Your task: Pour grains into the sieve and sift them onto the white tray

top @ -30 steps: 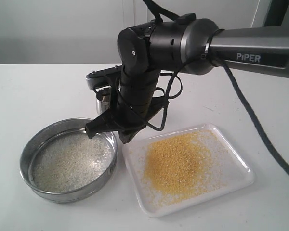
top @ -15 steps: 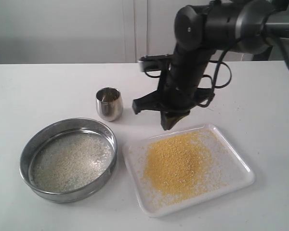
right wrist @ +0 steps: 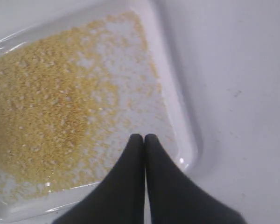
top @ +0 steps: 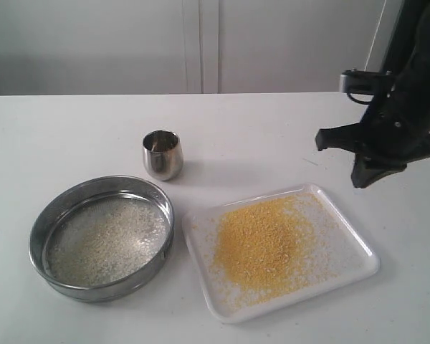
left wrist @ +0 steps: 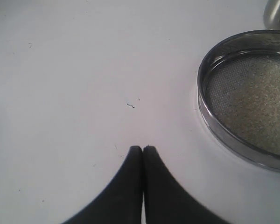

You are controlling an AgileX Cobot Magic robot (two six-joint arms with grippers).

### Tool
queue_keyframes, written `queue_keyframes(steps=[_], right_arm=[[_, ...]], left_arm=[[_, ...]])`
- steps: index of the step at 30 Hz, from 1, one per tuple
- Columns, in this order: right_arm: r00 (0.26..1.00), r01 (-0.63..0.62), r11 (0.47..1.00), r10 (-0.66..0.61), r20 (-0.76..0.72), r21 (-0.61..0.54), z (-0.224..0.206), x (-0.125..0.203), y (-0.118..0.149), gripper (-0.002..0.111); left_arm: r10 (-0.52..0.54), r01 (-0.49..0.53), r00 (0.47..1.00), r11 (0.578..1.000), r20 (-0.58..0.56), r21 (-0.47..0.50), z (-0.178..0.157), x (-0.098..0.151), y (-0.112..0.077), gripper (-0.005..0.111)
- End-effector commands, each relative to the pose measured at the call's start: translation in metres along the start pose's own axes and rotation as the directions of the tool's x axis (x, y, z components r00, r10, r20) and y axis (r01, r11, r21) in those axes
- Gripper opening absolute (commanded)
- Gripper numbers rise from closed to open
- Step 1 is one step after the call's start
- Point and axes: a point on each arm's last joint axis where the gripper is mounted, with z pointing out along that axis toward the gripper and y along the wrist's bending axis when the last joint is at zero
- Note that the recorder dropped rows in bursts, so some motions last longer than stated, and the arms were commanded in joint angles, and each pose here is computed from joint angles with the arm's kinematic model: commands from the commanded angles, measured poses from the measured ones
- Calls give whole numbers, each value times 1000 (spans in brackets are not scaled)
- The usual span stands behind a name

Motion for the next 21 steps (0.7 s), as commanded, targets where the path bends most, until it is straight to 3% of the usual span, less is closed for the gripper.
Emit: queue_keyframes(steps=[1, 9, 21], right_arm=[[999, -29, 998, 27, 40, 48, -12, 11, -26, 0], [997, 11, 992, -20, 73, 123, -28, 30, -33, 0], [972, 11, 992, -41, 232, 127, -59, 66, -32, 0]], left_arm=[[-7, 7, 1000, 1000, -2, 4, 0, 2, -1, 0], [-7, 7, 1000, 1000, -2, 4, 0, 2, -1, 0], [-7, 7, 1000, 1000, -2, 4, 0, 2, -1, 0]])
